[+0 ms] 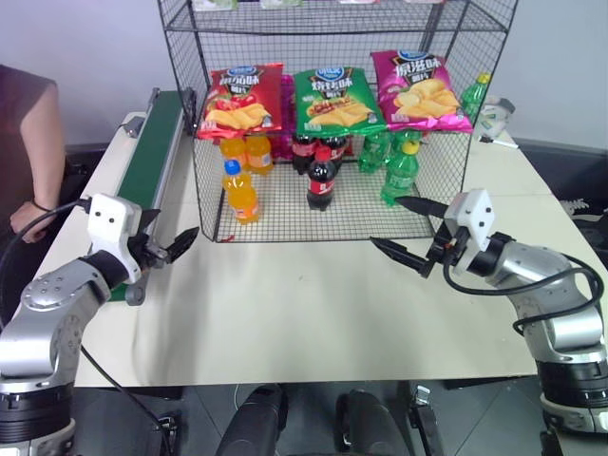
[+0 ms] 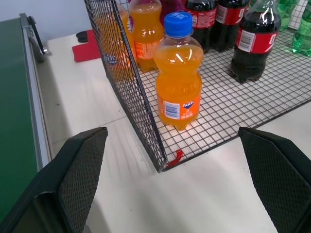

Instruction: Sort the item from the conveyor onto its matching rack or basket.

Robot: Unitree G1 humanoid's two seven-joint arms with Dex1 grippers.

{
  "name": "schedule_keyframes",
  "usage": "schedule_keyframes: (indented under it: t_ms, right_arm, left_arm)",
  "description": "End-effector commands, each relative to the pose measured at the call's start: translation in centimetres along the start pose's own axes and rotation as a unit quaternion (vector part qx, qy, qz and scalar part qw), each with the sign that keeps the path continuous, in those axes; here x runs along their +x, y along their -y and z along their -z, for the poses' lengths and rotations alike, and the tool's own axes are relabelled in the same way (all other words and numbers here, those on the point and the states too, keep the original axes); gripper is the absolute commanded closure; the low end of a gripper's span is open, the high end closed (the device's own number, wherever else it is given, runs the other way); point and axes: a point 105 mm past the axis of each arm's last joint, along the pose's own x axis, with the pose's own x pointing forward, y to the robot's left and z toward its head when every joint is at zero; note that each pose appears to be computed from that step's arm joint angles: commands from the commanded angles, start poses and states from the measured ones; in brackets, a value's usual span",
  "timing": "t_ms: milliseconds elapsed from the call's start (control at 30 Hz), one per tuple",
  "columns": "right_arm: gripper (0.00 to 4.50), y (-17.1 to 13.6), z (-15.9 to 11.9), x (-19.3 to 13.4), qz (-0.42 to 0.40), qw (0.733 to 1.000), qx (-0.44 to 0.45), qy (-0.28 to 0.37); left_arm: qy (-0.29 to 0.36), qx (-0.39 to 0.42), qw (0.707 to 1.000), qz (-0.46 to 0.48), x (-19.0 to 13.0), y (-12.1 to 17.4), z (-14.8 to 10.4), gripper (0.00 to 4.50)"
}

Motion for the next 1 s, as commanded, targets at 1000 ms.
schedule_keyframes:
  t_ms: [1000]
  right_arm:
    - [0.00,-0.20,-0.53,-0.12,0.004,1.000,-0.008,0.023]
  left_arm:
    - [0.026,0.020,0.999,0.000,-0.35,-0.32,-1.70,0.01]
